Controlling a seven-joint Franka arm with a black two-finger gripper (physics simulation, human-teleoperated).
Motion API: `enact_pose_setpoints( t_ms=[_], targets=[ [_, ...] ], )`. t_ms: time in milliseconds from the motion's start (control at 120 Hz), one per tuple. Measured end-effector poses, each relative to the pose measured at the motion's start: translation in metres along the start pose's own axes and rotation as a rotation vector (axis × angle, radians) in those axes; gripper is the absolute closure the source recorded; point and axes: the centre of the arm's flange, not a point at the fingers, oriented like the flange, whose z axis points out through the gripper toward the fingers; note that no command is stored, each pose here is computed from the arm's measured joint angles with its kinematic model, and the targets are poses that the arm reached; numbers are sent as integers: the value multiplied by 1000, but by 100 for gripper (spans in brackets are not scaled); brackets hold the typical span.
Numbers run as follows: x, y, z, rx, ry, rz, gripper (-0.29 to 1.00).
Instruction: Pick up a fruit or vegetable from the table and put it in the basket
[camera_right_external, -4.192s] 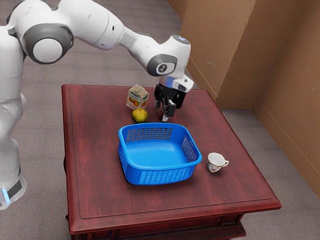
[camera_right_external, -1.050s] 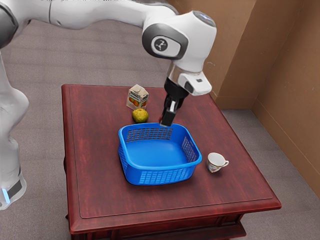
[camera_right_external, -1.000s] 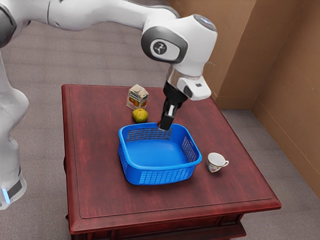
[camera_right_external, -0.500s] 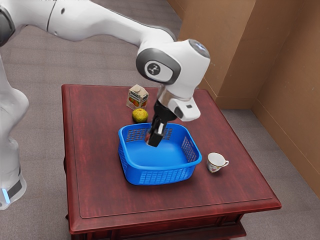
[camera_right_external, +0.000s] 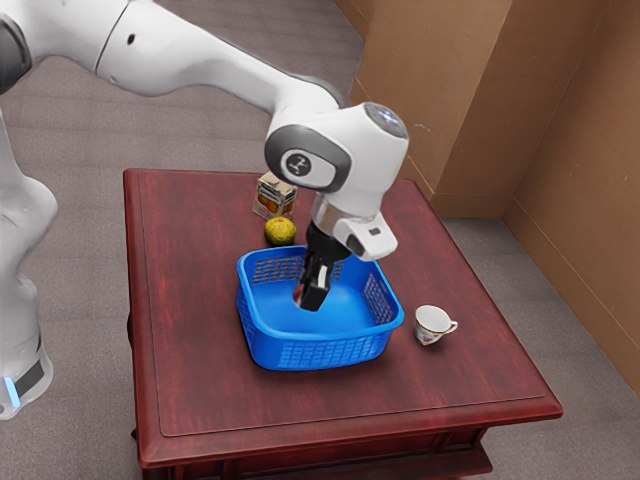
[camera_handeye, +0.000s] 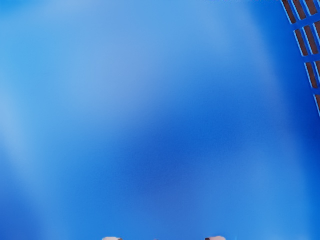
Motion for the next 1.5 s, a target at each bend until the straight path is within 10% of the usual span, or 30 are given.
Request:
enact_pose_setpoints(
  t_ms=[933, 1175, 1500],
  targets=[
    [8, -6, 39, 31, 124, -85, 51],
    [8, -6, 38, 27, 127, -92, 20],
    [1, -11, -102, 41, 155, -113, 10]
  ],
)
